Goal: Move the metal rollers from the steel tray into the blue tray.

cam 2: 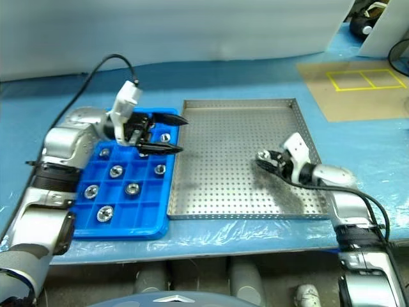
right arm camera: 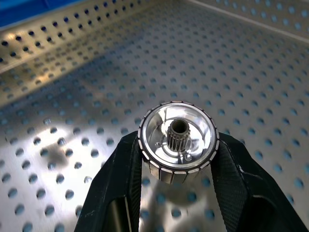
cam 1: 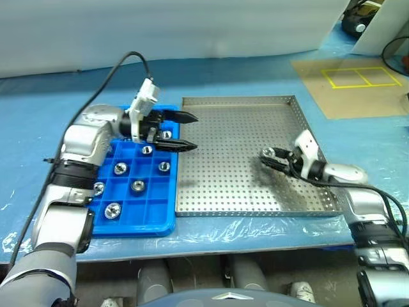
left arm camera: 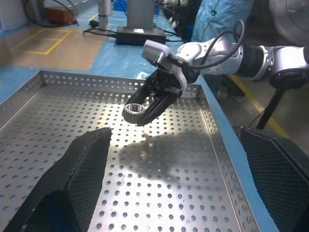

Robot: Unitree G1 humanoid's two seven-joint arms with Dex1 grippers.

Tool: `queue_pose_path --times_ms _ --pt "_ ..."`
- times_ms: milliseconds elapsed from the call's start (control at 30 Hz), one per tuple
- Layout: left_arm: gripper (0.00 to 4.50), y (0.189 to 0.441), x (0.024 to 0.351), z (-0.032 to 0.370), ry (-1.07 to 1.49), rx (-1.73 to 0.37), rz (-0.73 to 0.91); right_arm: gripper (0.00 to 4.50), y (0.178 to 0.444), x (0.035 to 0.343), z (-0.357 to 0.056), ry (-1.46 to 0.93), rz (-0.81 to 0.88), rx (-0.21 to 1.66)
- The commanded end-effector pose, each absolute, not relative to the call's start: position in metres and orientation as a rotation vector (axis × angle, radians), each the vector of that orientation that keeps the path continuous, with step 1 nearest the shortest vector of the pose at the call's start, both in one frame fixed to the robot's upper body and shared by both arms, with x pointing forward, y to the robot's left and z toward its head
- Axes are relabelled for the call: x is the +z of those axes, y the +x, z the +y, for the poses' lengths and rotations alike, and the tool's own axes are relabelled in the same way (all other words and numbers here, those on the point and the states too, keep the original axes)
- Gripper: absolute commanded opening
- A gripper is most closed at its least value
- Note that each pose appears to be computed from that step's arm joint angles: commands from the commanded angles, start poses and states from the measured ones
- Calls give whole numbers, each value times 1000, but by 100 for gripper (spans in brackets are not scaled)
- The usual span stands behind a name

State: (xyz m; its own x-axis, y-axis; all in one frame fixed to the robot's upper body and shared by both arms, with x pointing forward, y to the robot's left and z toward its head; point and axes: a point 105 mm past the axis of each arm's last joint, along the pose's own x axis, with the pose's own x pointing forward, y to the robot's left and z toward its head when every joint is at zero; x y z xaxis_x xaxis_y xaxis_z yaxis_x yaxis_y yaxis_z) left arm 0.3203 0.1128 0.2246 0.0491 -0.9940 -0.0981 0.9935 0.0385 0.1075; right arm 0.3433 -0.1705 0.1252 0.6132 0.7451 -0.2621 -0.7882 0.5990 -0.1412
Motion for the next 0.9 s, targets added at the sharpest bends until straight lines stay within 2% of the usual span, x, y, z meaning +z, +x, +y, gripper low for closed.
queue_pose_path --times_ms 33,267,467,733,900 --pt "450 312 236 130 179 -1463 -34 162 338 151 -127 -271 95 1080" --pt "450 283 217 153 198 -1400 68 162 323 147 -52 -337 77 1423" --pt "450 263 207 162 170 -1325 112 162 308 150 -16 -321 25 1593" --pt "450 250 205 162 148 -1290 133 162 273 148 7 -267 36 1806" --pt "450 248 206 158 147 -1295 140 162 259 145 19 -247 34 1867"
